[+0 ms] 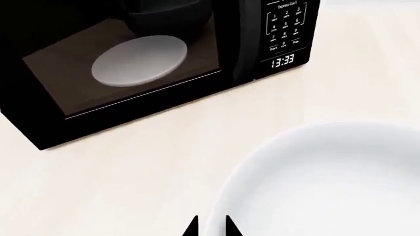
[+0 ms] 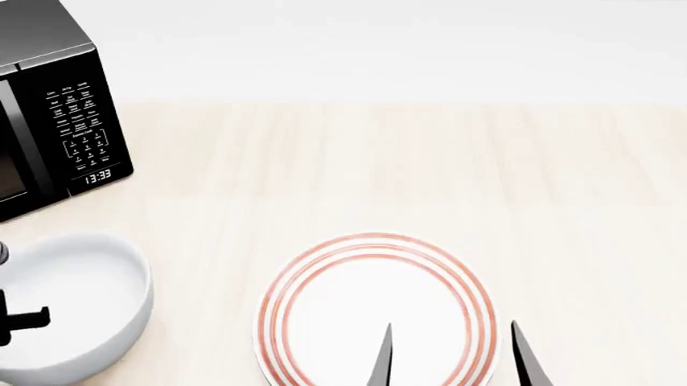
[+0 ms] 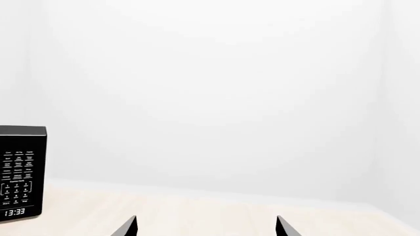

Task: Pick up the white bowl and put it on the plate.

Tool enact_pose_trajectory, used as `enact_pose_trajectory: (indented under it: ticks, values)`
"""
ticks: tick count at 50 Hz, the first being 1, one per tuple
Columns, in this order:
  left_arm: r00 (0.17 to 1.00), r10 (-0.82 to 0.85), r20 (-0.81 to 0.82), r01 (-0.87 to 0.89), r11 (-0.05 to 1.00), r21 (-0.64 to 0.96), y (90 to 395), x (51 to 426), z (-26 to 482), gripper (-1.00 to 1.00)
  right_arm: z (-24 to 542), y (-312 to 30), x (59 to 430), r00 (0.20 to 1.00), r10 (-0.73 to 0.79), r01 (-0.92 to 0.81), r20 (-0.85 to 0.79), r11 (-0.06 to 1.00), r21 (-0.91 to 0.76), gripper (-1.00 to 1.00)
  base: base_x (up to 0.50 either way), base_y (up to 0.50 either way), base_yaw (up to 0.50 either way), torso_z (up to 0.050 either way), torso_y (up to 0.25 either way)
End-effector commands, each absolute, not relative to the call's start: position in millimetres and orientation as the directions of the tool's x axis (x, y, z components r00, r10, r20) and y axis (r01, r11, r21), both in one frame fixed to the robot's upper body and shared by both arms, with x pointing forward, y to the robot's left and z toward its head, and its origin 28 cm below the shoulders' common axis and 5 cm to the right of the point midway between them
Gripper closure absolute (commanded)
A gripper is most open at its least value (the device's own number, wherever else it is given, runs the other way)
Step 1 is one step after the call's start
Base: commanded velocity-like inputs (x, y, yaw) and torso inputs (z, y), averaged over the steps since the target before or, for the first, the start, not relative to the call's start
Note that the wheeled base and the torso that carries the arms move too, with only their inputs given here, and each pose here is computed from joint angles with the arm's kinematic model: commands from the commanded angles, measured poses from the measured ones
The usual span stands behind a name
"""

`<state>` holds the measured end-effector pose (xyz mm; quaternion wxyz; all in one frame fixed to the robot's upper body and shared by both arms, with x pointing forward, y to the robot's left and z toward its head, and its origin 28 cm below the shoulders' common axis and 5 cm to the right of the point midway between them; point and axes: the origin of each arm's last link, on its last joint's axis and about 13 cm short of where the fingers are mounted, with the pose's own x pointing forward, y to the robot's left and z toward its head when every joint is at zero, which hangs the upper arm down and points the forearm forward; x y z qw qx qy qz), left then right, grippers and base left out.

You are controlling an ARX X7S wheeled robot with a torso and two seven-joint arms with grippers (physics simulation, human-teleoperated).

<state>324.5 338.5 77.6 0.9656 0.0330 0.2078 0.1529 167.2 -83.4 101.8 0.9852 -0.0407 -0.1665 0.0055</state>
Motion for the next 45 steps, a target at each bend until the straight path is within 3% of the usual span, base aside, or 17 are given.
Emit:
enact_pose_trajectory:
  ticks: [1,22,45]
  values:
    - [0.875,0.287,-0.389,-0.282,0.957,0.071,336.1,330.8,70.2,1.0,102.2,-85.2,171.1,0.94,0.013,0.021,0.341,0.995,-0.096,-1.0,0.0,0.0,0.0,0.0,0.0]
    - [0.901,0.322,-0.289,-0.349,0.936,-0.044,321.8,315.4,113.7,1.0,102.5,-84.9,171.2,0.939,0.015,0.019,0.342,0.995,-0.097,-1.0,0.0,0.0,0.0,0.0,0.0]
    - [0.949,0.242,-0.203,-0.271,0.954,-0.126,308.5,328.7,156.8,1.0,102.2,-84.8,170.5,0.939,0.015,0.02,0.343,0.995,-0.099,-1.0,0.0,0.0,0.0,0.0,0.0]
